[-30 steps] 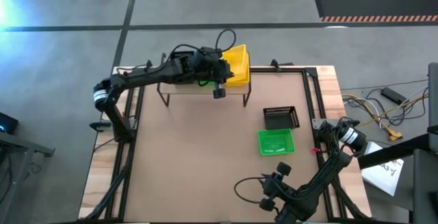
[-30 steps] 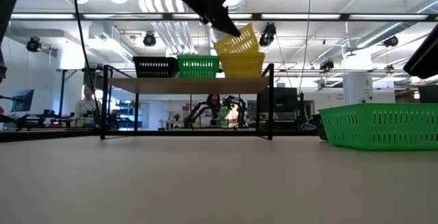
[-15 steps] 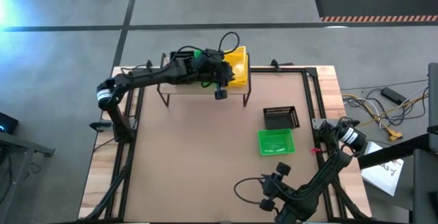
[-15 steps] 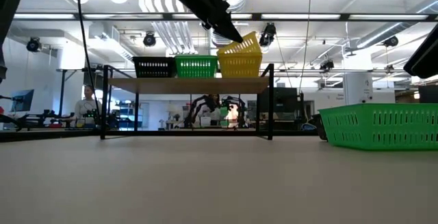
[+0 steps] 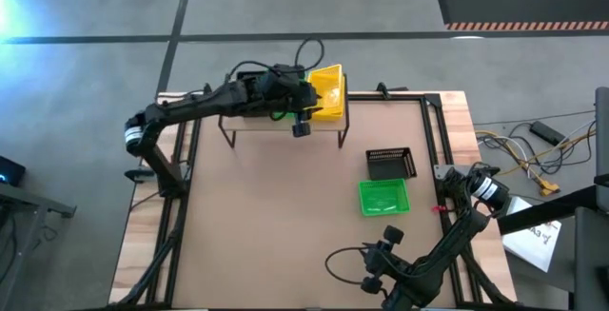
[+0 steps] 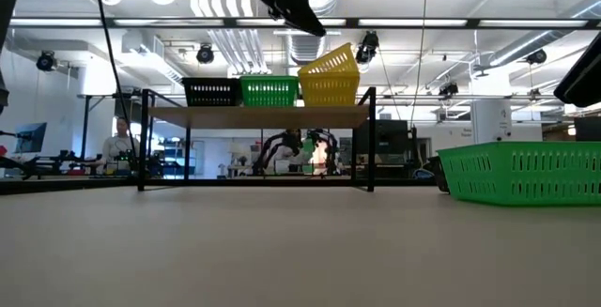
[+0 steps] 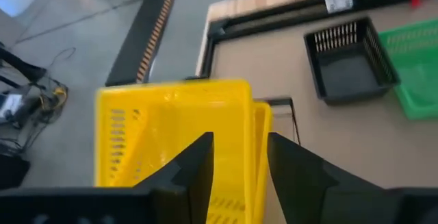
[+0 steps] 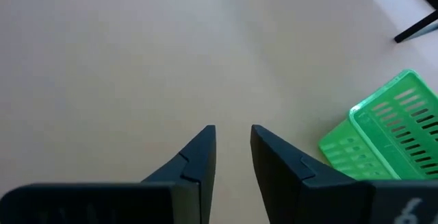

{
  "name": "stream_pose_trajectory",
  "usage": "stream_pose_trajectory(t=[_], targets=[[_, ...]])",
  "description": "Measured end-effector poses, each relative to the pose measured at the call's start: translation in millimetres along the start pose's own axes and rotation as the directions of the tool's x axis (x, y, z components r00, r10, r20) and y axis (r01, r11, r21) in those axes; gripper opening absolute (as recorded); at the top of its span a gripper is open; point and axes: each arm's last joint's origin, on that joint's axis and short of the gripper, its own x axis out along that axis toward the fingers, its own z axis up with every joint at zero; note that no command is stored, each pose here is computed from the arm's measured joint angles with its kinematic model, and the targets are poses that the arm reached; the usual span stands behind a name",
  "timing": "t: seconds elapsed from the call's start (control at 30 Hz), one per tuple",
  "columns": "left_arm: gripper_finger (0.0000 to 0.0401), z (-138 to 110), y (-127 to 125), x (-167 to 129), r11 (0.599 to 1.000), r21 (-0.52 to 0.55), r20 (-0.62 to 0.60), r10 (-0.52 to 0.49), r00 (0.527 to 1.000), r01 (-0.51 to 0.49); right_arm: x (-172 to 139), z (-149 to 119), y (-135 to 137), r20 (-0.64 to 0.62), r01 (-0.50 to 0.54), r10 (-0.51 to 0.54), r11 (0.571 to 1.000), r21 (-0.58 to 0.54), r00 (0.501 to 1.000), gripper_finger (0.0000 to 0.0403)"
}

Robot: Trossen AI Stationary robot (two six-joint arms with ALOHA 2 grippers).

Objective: Stack baskets on shelf by color
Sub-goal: Stack the yellow bin on top of the yellow bin on the shelf

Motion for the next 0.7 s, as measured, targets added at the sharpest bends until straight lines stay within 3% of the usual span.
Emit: stream_pose_trajectory(t=[0.3, 0.7], targets=[[0.0088, -22, -10, 42, 0.997, -0.009, 0.029, 0.081, 0.996, -0.081, 0, 1, 0, 0.019, 0.001, -0.002, 1.000, 0.006, 1.000, 0.0076], [0.0029, -22, -8, 34, 0.995, 0.008, -0.055, 0.095, 0.994, -0.095, -1, 0, 1, 0.018, -0.003, 0.003, 1.000, 0.005, 1.000, 0.0084]])
